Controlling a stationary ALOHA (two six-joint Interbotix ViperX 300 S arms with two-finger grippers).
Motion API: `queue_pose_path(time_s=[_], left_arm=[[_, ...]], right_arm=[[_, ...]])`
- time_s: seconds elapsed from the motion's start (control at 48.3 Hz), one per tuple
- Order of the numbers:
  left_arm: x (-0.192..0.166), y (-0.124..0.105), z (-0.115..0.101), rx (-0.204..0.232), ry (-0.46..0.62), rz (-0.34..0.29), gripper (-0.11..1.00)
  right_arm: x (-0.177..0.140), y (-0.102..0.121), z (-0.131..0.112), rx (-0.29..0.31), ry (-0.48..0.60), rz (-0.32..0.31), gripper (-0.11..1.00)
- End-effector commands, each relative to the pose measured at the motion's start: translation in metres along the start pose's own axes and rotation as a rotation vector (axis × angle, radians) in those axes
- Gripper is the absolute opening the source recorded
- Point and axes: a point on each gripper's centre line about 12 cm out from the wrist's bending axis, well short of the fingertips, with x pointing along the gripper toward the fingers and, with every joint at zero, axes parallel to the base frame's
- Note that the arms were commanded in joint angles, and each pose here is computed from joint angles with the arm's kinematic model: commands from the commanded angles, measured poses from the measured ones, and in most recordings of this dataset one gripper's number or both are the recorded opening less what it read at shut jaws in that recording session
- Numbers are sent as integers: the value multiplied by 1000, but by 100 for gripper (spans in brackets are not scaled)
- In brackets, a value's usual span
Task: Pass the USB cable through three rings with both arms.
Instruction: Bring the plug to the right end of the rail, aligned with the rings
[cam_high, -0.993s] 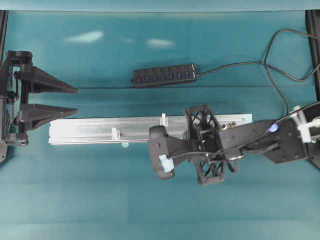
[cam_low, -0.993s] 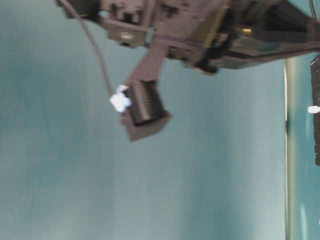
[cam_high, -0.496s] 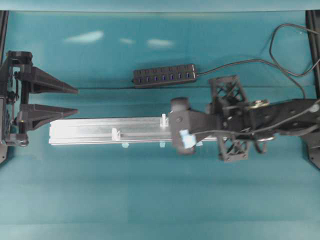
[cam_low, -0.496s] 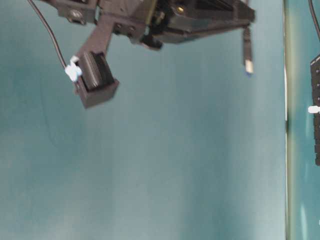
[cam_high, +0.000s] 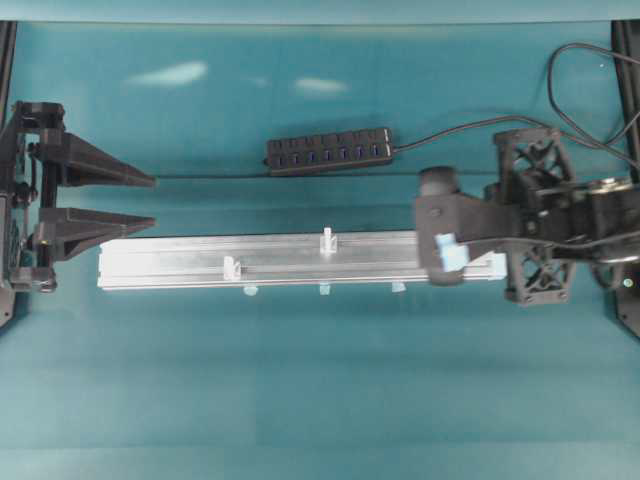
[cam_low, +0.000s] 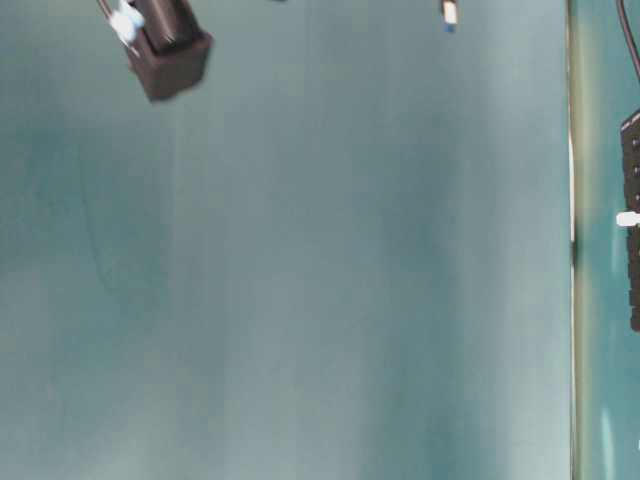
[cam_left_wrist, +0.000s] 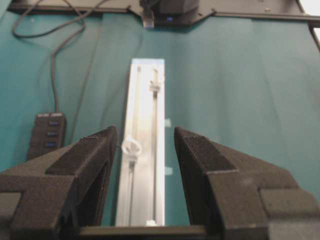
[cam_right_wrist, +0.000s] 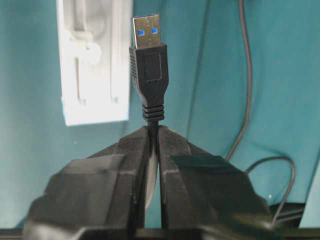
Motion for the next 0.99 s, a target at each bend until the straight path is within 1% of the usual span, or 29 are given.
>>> queue_pose_path(time_s=[0.0, 0.083, 0.31, 0.621, 0.827, 0.972], left_arm=[[0, 0, 9, 0, -28, 2, 51], [0, 0, 9, 0, -28, 2, 51], [0, 0, 9, -2, -28, 2, 51], [-1, 0, 9, -2, -28, 2, 51], [-1, 0, 10, -3, -29, 2, 51], [-1, 0, 10, -3, -29, 2, 51]], right_arm=[[-9, -6, -7, 24, -15, -10, -9], [-10, -5, -13, 26, -10, -12, -9], [-9, -5, -21, 59, -6, -11, -9], [-9, -5, -33, 77, 3, -14, -9], [-5, -2, -46, 109, 9, -6, -9], [-5, 2, -56, 126, -8, 9, -9]])
